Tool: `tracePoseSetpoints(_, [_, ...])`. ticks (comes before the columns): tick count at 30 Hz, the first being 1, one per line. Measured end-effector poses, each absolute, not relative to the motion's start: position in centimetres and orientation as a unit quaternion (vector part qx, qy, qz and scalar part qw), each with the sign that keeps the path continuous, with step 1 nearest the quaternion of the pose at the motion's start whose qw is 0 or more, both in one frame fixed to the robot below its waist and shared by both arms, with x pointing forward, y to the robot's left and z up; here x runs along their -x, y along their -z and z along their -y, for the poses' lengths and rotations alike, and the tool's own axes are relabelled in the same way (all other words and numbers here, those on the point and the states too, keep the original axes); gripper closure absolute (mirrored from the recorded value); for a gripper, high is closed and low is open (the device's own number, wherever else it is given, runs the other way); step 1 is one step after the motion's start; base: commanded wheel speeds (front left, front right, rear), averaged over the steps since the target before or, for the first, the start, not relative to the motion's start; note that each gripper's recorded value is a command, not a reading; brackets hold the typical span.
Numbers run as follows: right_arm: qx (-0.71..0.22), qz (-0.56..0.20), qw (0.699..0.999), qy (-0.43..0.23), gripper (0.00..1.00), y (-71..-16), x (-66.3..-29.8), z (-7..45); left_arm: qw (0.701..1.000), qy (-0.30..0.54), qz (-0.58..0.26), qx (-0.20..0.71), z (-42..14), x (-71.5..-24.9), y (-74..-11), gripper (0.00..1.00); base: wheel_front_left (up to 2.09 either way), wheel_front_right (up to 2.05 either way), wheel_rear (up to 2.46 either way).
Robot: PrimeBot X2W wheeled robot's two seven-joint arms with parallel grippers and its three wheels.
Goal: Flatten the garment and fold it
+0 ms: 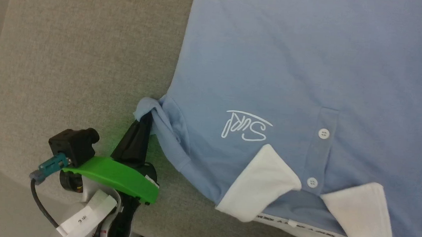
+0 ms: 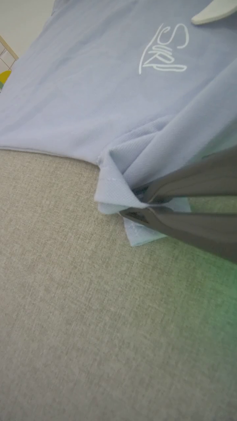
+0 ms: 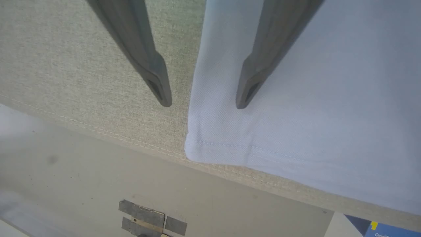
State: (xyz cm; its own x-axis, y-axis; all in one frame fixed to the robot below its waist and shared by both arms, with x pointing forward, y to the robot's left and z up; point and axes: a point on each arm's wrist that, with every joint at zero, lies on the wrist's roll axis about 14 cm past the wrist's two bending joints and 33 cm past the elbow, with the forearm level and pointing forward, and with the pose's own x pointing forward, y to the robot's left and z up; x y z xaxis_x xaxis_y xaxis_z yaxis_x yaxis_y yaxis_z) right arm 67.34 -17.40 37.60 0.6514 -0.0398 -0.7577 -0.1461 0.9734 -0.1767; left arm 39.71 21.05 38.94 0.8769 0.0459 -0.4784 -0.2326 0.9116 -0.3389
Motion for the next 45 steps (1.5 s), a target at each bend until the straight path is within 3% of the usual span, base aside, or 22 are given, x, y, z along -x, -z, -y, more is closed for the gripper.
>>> tracePoseSetpoints(12, [0.112,-0.456,0.883,-0.021,0.0,-33.3,-68.6,16.1,0.945,-0.092,-0.253,0.184,-22.1,-39.9,-37.2,1.0,0.0,0.0,0.0])
tracePoseSetpoints(13, [0.109,-0.46,0.881,-0.02,0.55,-33.2,-68.5,16.2,0.946,-0.091,-0.253,0.183,-22.1,-40.0,-37.1,1.0,0.0,0.0,0.0])
tracePoseSetpoints(15, [0.103,-0.466,0.879,-0.015,1.0,-33.3,-68.3,16.4,0.945,-0.089,-0.254,0.183,-22.0,-40.1,-37.0,1.0,0.0,0.0,0.0])
tracePoseSetpoints(23, [0.094,-0.467,0.879,-0.008,1.0,-34.9,-67.3,16.9,0.947,-0.082,-0.25,0.184,-21.8,-40.3,-37.3,1.0,0.0,0.0,0.0])
tracePoseSetpoints(35, [0.08,-0.365,0.927,-0.039,1.0,-43.5,-67.2,16.5,0.951,-0.062,-0.242,0.183,-21.6,-39.9,-39.1,1.0,0.0,0.0,0.0])
tracePoseSetpoints(45, [0.078,-0.337,0.937,-0.038,1.0,-48.9,-60.9,20.2,0.955,-0.034,-0.226,0.188,-20.4,-39.0,-41.7,1.0,0.0,0.0,0.0])
